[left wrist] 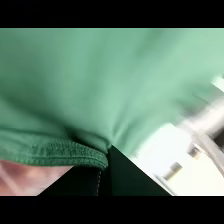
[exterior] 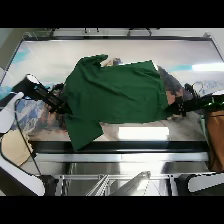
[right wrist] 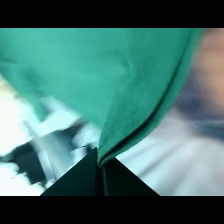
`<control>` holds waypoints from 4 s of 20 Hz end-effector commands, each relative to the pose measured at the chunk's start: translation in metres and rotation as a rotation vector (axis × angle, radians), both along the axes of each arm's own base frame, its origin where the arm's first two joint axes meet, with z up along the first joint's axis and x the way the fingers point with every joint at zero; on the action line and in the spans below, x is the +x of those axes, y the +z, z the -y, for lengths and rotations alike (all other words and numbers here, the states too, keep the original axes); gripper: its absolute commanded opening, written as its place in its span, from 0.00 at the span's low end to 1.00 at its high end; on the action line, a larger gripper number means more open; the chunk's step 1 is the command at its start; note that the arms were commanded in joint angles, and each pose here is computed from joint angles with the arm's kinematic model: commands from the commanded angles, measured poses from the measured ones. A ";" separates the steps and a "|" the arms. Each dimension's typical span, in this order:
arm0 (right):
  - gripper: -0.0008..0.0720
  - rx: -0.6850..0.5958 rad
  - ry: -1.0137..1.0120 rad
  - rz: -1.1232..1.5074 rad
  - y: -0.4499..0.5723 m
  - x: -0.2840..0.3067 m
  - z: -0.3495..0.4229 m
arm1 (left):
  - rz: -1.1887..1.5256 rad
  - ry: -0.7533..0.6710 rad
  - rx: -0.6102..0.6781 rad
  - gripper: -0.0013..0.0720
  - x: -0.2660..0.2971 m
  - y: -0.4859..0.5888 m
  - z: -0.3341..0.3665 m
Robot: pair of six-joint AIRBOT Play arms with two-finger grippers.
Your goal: Fold the shirts.
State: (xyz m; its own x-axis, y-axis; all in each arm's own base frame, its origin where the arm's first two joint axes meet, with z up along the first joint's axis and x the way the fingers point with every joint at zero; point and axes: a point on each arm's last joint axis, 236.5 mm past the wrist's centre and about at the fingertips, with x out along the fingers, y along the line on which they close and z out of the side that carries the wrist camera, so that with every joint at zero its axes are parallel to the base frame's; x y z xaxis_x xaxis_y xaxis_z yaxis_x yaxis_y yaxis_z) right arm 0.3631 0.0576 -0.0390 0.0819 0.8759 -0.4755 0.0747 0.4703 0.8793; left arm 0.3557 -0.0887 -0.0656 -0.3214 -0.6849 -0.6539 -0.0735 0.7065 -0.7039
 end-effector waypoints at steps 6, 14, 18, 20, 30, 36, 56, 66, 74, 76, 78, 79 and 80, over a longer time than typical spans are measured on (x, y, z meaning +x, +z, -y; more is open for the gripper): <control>0.04 0.052 -0.084 0.911 0.326 -0.046 -0.044 | 1.027 -0.020 -0.688 0.05 -0.087 0.364 0.049; 0.03 -0.437 -0.517 1.657 0.548 -0.125 -0.029 | 1.861 0.251 -0.049 0.05 -0.126 0.550 0.003; 0.04 -0.408 -0.493 1.419 0.493 -0.071 -0.001 | 1.658 0.185 -0.194 0.05 -0.084 0.521 -0.031; 0.03 -0.316 -0.415 1.239 0.434 -0.032 -0.004 | 1.447 0.103 -0.223 0.05 -0.046 0.465 -0.029; 0.03 -0.419 -0.447 0.546 0.080 0.102 0.034 | 0.505 0.006 -0.194 0.05 0.087 0.110 -0.024; 0.03 -0.242 -0.577 0.501 0.009 0.160 0.037 | 0.324 0.098 -0.196 0.05 0.142 0.008 -0.025; 0.03 -0.295 -0.346 0.429 -0.041 0.172 0.032 | 0.568 0.211 0.017 0.05 0.187 -0.011 -0.050; 0.04 -0.301 -0.342 0.380 -0.068 0.168 0.034 | 0.479 0.115 0.003 0.05 0.157 -0.015 -0.048; 0.56 -0.350 -0.207 0.303 -0.039 0.120 0.058 | 0.331 0.116 -0.031 0.74 0.133 0.022 -0.054; 0.56 -0.372 -0.169 0.234 -0.025 0.091 0.077 | 0.225 0.140 -0.043 0.72 0.115 0.029 -0.066; 0.54 -0.331 -0.133 0.168 -0.009 0.063 0.084 | 0.113 0.128 -0.080 0.53 0.086 0.030 -0.069; 0.54 -0.302 -0.129 0.137 -0.004 0.050 0.086 | 0.079 0.137 -0.091 0.51 0.074 0.030 -0.067; 0.54 -0.281 -0.134 0.096 -0.003 0.036 0.088 | 0.055 0.137 -0.105 0.51 0.059 0.030 -0.064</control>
